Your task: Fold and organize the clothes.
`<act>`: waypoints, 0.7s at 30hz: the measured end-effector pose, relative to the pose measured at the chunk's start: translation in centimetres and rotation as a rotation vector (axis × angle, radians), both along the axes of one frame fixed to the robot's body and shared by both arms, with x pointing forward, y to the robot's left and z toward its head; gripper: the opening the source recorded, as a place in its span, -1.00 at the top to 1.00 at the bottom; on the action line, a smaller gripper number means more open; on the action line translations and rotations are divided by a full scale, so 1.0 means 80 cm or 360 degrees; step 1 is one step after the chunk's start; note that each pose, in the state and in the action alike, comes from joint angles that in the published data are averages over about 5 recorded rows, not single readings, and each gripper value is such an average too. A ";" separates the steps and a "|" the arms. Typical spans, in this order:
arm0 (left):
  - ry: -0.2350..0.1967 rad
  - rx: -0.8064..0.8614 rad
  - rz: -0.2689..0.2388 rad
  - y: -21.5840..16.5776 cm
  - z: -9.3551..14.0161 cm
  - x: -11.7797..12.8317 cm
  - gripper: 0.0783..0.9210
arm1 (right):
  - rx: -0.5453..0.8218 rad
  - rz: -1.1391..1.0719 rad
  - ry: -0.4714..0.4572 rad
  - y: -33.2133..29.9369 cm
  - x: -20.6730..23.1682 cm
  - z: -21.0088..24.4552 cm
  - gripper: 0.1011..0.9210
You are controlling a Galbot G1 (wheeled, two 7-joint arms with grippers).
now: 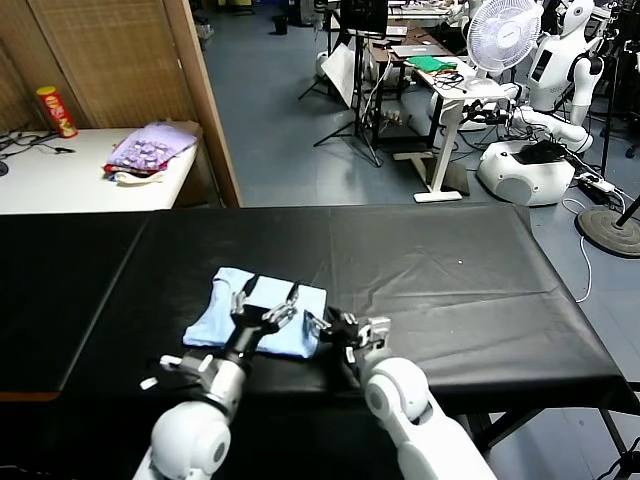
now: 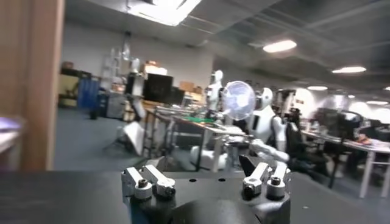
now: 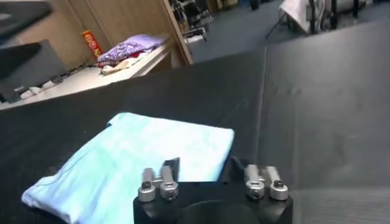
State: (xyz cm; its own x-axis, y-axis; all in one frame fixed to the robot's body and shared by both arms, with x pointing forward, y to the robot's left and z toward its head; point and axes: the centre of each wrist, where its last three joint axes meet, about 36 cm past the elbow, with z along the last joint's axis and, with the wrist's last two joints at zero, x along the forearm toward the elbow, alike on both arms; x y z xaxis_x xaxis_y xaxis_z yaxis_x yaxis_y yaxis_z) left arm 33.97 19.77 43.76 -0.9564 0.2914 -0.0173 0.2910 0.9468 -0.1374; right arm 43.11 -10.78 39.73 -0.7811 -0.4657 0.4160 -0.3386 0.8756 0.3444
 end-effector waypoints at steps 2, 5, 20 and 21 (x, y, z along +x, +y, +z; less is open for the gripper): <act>-0.0004 0.0008 0.0022 0.007 0.002 -0.003 -0.71 | -0.0009 0.0006 -0.0002 0.003 0.004 -0.006 0.40; -0.0010 0.0020 0.0059 0.017 0.003 -0.008 -0.71 | -0.0070 0.0016 -0.0070 0.000 0.011 -0.013 0.78; 0.0127 0.0138 0.0246 0.061 -0.025 -0.028 -0.71 | -0.0567 0.0133 -0.0616 -0.070 -0.002 -0.015 0.06; 0.0136 0.0149 0.0254 0.063 -0.026 -0.030 -0.71 | -0.0573 0.0120 -0.0643 -0.075 -0.009 -0.015 -0.06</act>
